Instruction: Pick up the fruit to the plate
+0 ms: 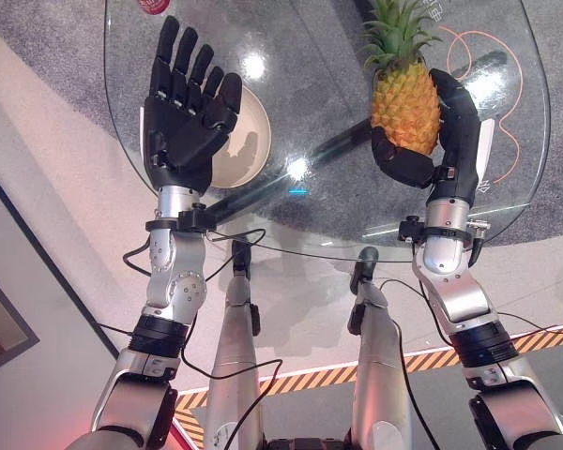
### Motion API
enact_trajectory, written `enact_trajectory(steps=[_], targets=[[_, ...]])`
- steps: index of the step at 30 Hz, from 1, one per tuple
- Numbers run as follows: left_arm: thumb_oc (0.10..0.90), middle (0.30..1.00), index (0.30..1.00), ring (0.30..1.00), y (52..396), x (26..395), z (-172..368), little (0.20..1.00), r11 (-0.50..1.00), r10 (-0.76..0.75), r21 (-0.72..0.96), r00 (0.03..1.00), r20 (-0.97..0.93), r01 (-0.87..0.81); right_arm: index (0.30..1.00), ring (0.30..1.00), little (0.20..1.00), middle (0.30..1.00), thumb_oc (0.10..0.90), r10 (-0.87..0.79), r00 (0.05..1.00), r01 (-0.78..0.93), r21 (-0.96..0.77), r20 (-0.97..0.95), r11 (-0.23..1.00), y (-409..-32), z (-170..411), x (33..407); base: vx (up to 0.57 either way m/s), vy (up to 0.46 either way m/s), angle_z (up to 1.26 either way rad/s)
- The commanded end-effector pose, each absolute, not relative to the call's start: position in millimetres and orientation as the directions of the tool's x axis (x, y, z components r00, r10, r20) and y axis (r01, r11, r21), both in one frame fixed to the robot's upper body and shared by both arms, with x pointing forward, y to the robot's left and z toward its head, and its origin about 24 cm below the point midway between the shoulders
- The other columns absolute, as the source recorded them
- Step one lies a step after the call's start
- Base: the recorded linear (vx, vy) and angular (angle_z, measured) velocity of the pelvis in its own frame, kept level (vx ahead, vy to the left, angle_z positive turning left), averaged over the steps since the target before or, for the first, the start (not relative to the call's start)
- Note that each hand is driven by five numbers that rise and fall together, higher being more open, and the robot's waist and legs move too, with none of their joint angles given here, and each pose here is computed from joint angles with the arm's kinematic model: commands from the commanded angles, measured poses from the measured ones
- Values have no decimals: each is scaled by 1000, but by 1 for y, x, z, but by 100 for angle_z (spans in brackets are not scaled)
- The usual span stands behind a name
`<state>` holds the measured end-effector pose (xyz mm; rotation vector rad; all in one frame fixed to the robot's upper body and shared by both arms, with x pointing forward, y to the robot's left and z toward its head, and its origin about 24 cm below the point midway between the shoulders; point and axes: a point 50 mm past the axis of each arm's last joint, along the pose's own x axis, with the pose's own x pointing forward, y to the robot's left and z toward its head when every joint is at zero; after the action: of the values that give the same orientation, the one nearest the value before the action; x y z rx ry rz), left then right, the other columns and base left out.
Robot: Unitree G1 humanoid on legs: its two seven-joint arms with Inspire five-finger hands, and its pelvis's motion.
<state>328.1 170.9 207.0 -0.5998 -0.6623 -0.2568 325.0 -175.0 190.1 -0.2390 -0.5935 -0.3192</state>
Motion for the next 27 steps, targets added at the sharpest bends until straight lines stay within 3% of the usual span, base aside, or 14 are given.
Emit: enact_trajectory(steps=[1,27], targets=[[800,900,900,900,162,310,259,900,763,-123,-288,568,814,578,300,300,200,300,100,-158,488,309,-1,858,951,-167,264,291,0,0,0],[800,900,900,900,124,316,265,900,627,-229,-364,609,759,689,300,300,200,300,100,65,406,169,-145,912,975,-137,289,280,0,0,0]])
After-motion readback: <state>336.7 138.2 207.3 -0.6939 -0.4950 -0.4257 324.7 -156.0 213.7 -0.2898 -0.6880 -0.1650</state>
